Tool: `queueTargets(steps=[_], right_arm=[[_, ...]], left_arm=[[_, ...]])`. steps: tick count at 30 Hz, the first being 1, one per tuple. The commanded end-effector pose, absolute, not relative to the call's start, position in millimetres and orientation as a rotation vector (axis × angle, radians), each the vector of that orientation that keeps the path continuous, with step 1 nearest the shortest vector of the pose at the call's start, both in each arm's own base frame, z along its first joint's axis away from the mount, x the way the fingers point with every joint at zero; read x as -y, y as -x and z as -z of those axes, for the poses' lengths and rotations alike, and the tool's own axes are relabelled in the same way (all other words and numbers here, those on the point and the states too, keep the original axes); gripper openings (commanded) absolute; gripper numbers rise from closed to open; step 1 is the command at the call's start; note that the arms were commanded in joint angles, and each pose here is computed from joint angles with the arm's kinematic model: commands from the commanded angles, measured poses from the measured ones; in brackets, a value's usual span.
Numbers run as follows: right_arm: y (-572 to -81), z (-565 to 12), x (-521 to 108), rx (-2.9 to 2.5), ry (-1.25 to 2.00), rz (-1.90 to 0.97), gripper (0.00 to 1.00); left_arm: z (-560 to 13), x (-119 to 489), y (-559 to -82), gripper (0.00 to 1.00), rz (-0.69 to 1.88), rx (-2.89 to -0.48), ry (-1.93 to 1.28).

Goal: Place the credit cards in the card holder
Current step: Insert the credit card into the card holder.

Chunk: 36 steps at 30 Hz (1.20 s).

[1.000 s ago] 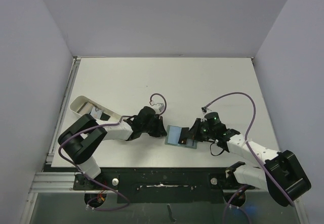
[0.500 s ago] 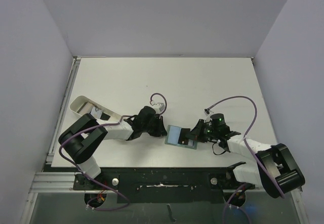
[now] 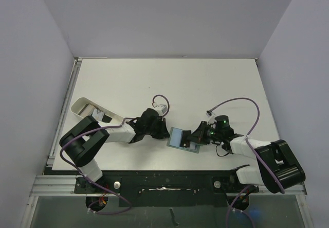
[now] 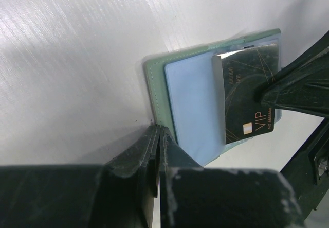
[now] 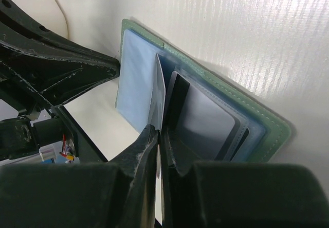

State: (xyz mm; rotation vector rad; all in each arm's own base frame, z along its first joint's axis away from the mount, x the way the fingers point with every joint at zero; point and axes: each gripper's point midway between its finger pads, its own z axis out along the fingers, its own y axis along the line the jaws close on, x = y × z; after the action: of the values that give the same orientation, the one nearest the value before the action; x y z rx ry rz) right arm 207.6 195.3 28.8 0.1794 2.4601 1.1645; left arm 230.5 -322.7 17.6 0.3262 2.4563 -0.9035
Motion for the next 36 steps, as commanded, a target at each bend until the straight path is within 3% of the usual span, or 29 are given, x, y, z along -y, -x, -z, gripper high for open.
queueTargets(steps=[1, 18, 23, 28, 36], right_arm=[[-205, -27, -197, -2.438, -0.142, -1.186, 0.02], [-208, -33, -203, -2.379, -0.175, -1.234, 0.01], [-211, -27, -191, -2.446, -0.201, -1.096, 0.15], [-212, -30, -173, -2.504, -0.239, -0.924, 0.36], [-208, -38, -180, -2.518, -0.209, -0.846, 0.39]], left_arm=[[-9, 318, -218, 0.00, 0.876, -2.502, -0.326], [-7, 318, -205, 0.00, 0.939, -2.508, -0.230], [-8, 317, -207, 0.00, 0.939, -2.501, -0.220], [-10, 317, -206, 0.00, 0.943, -2.496, -0.209], [-13, 318, -205, 0.00, 0.966, -2.485, -0.198]])
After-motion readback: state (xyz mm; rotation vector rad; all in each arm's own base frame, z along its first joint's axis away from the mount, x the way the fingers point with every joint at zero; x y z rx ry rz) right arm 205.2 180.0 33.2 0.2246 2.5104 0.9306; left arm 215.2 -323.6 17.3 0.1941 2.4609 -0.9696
